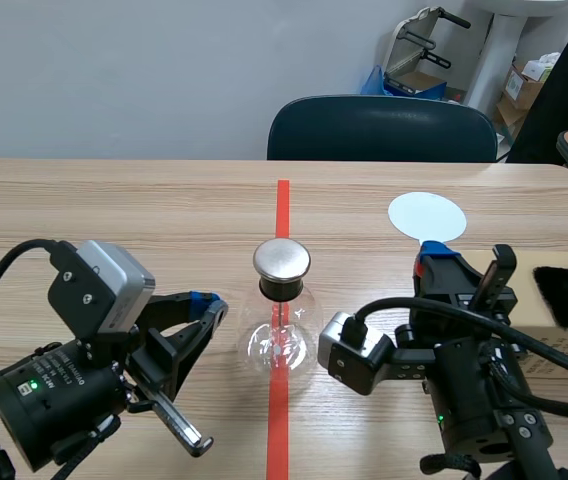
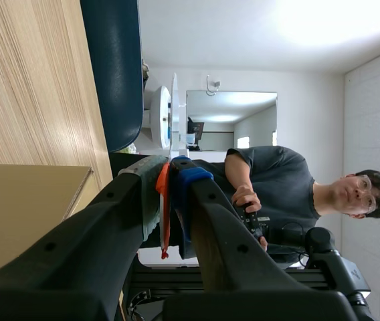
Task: Do the electroscope experiment
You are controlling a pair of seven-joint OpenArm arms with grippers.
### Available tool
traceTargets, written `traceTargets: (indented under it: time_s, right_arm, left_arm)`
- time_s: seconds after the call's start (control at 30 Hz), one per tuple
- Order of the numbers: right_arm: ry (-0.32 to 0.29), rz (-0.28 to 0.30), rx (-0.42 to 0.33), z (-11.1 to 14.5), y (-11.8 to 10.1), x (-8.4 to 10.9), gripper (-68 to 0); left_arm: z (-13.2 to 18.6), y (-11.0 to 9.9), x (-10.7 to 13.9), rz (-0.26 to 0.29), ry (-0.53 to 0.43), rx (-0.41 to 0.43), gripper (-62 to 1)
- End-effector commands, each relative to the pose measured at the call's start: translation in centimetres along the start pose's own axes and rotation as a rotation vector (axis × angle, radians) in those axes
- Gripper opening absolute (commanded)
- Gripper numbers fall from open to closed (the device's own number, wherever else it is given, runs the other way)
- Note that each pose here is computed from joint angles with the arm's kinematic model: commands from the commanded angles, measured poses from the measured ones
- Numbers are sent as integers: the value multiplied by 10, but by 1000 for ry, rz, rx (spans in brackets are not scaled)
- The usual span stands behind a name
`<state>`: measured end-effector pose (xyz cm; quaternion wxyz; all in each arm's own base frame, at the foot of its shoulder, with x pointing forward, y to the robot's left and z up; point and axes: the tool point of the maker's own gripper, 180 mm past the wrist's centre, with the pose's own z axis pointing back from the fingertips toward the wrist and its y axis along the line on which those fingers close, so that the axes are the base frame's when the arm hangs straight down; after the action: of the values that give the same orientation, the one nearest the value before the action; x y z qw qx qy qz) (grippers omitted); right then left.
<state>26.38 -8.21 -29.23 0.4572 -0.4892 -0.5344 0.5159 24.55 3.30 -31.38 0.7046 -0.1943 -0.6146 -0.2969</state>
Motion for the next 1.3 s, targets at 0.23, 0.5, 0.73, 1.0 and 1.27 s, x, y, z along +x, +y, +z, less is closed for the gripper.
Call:
traceTargets:
  time_s: [0.23, 0.5, 0.73, 1.0, 1.27]
  right_arm:
    - [7, 5, -35, -5, -10, -4, -667]
    - [6, 5, -35, -5, -10, -4, -667]
    - [7, 5, -35, -5, -10, -4, -667]
    - [7, 3, -39, -5, -10, -4, -667]
    - [6, 2, -38, -5, -10, -4, -667]
  left_arm:
    - [3, 8, -29, 67, 5, -13, -550]
    - [1, -10, -26, 58, -20, -75, -550]
    - [-4, -14, -24, 42, -26, -68, -550]
    - [-6, -10, -23, 28, -31, -55, -550]
    - [-6, -10, -23, 29, -31, -55, -550]
